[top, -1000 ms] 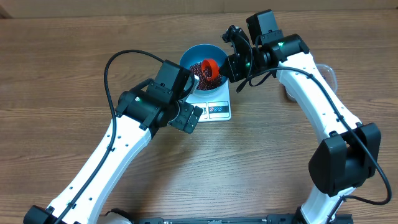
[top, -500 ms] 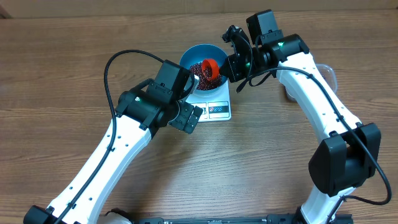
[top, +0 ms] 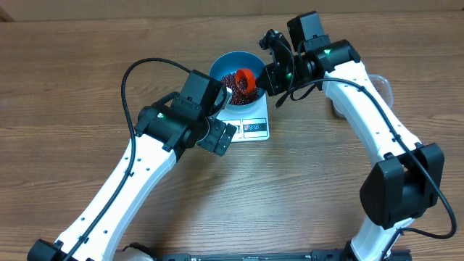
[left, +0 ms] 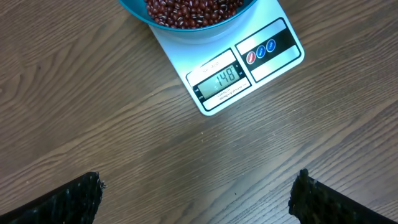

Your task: Scoop item into bowl and weigh 150g on scale

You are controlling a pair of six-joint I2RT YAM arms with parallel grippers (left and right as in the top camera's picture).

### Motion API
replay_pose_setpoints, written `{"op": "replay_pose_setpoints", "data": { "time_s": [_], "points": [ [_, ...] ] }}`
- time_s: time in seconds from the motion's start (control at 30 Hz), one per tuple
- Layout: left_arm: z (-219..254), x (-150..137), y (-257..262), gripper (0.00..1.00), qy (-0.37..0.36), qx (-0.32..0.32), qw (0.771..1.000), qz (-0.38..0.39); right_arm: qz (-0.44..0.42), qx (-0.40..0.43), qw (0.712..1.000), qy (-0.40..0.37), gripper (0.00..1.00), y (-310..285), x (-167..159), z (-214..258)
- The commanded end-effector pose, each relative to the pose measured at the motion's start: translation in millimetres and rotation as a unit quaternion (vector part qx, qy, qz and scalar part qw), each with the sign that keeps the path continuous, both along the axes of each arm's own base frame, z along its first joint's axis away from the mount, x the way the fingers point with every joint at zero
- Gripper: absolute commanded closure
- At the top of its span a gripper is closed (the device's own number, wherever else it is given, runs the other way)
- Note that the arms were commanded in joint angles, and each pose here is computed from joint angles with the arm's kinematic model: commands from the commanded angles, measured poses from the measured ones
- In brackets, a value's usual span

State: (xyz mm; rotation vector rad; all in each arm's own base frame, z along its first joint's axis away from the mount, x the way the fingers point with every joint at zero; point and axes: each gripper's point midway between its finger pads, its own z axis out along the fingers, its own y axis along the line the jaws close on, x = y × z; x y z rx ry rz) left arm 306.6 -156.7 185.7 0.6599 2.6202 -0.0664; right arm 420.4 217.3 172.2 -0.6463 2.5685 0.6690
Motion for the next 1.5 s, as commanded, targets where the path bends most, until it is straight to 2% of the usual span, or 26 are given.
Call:
{"op": "replay_pose_setpoints", "data": {
  "time_s": [0.0,0.33,0.47,0.6,1.47],
  "points": [
    [2,-2,-1,0.0,-0.003,-0.004,1.0,-0.01,-0.001,0.014,0.999,-0.04,0.96,0,4,33],
    [2,-2,-1,0.0,-0.003,-0.004,1.0,-0.01,-0.001,0.02,0.998,-0.059,0.96,3,12,38],
    [2,-2,-1,0.01,-0.003,-0.004,1.0,-0.01,0.087,-0.024,0.991,-0.099,0.96,4,2,32],
    [2,-2,-1,0.01,-0.003,-0.004,1.0,-0.01,0.03,-0.021,0.995,-0.092,0.96,0,13,34],
    [2,-2,-1,0.0,-0.003,-0.004,1.0,-0.01,0.017,-0.014,0.997,-0.072,0.96,1,9,32]
  ]
}}
